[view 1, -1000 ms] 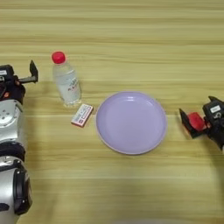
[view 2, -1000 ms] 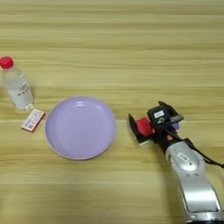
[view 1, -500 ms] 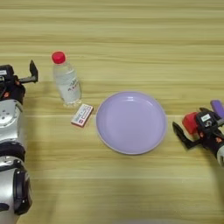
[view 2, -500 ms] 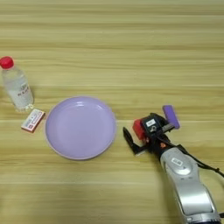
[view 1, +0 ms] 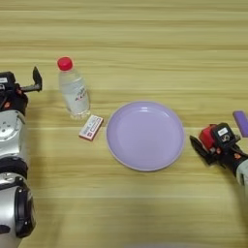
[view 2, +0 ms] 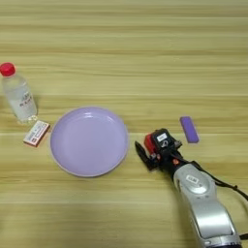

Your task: Move the objects on the table

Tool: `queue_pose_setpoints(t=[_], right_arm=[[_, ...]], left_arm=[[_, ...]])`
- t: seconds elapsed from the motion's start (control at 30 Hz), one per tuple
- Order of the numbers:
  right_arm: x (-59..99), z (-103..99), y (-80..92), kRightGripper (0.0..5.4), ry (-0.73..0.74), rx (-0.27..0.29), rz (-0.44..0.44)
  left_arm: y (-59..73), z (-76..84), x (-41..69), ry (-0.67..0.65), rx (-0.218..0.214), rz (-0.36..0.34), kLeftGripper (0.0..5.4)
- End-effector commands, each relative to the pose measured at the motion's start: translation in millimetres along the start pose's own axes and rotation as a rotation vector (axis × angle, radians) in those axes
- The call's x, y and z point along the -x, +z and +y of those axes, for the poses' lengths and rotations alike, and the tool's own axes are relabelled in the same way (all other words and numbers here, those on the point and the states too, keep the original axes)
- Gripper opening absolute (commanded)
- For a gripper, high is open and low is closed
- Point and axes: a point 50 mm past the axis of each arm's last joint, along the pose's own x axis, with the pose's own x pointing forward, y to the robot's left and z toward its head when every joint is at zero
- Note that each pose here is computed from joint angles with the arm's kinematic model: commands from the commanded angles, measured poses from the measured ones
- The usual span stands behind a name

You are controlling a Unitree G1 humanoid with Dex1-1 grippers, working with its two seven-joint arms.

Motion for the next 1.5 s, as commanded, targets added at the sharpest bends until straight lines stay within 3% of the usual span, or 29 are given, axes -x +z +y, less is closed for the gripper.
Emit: queue_pose_setpoints(t=[0.03, 0.23, 0.37, 0.67, 0.9, 1.07, 1.13, 1.3, 1.5], right_arm=[[1.2, 0.0, -9.7, 2.99, 0.004, -0.015, 0.056], [0.7, -2.4, -7.3, 2.31, -0.006, -0.008, 0.043], [0.5, -3.6, -2.7, 2.25, -0.014, -0.003, 0.022], [-6.5, -8.9, 38.1, 2.25, -0.066, 0.088, -0.145], [-20.2, 13.4, 64.7, 2.25, 0.012, 0.09, -0.254], [-31.5, 46.7, 78.8, 2.25, 0.163, 0.071, -0.296], [-35.9, 60.0, 79.9, 2.25, 0.234, 0.038, -0.292], [-42.1, 78.0, 80.5, 2.25, 0.302, 0.024, -0.288], [-50.8, 87.9, 66.2, 2.25, 0.332, -0.001, -0.231]], left_arm=[[5.8, -0.2, -2.9, 0.001, 0.001, -0.026, 5.4], [5.4, -0.5, -2.7, -0.001, 0.0, -0.025, 5.4], [5.2, -0.5, -2.6, -0.003, -0.002, -0.024, 5.4], [4.1, -2.6, -1.8, -0.009, -0.007, -0.022, 5.4], [3.9, -6.0, -0.9, -0.013, -0.005, -0.028, 5.4], [3.9, -7.0, -0.5, -0.012, -0.004, -0.03, 5.4], [3.9, -7.2, -0.3, -0.012, -0.004, -0.03, 5.4], [3.9, -7.7, 0.3, -0.013, -0.003, -0.032, 5.4], [4.1, -7.7, 0.7, -0.013, -0.003, -0.033, 5.4]])
